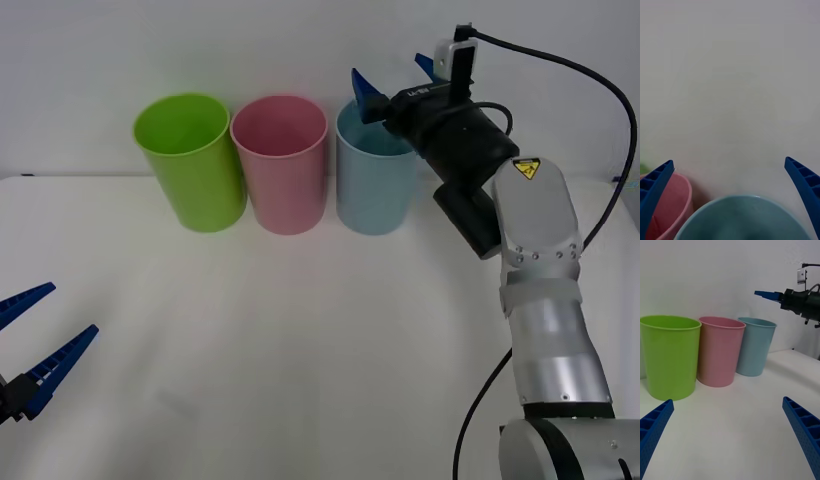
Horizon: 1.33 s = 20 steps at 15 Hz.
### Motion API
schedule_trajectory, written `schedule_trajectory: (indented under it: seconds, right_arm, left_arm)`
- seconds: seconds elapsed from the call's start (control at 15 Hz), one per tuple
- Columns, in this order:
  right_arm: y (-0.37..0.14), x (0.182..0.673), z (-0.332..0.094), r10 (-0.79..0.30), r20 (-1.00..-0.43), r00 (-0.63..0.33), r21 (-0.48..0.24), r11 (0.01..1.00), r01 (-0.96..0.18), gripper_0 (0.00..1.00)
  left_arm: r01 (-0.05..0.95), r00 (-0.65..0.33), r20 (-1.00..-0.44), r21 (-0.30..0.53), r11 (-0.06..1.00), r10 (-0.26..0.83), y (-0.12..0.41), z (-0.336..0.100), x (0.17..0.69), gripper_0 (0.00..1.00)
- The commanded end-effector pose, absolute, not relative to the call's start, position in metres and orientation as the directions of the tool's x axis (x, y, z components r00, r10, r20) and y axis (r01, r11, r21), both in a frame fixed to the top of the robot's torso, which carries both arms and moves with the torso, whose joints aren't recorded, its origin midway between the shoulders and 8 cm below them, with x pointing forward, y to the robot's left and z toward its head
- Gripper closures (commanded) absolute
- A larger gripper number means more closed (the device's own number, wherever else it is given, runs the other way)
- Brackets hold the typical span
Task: Grasp the object on the table and drop it into the matching bin: aluminum can to the light blue bin, PET bottle to the pink bin.
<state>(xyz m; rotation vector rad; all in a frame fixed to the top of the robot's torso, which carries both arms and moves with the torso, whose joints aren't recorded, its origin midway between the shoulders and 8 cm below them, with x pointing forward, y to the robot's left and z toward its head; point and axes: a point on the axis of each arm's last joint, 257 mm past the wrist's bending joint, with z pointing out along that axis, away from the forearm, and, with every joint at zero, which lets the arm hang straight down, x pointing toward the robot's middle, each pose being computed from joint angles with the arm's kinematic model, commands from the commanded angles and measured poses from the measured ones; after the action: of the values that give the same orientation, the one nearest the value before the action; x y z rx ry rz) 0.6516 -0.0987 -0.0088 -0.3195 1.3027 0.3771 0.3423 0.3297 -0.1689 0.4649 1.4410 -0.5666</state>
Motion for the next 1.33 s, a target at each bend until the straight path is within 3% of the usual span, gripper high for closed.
schedule_trajectory:
  seconds: [0.07, 0.47, 1.0, 1.33]
  right_arm:
    - [-0.104, 0.634, -0.018, 0.077, -0.974, 0.215, -0.039, 0.872, -0.487, 0.0]
    - [-0.121, 0.576, -0.038, 0.055, -0.975, 0.217, -0.078, 0.827, -0.557, 0.0]
    - [-0.162, 0.479, -0.09, -0.017, -0.989, 0.149, -0.11, 0.759, -0.642, 0.0]
    - [-0.201, 0.43, -0.129, -0.15, -0.973, 0.175, -0.227, 0.746, -0.626, 0.0]
  left_arm:
    - [0.618, 0.041, -0.996, -0.039, 0.785, -0.082, 0.33, -0.169, 0.342, 0.0]
    - [0.618, 0.041, -0.996, -0.039, 0.785, -0.082, 0.33, -0.169, 0.342, 0.0]
    - [0.618, 0.041, -0.996, -0.039, 0.785, -0.082, 0.33, -0.169, 0.342, 0.0]
    - [0.618, 0.041, -0.996, -0.039, 0.785, -0.082, 0.33, -0.169, 0.342, 0.0]
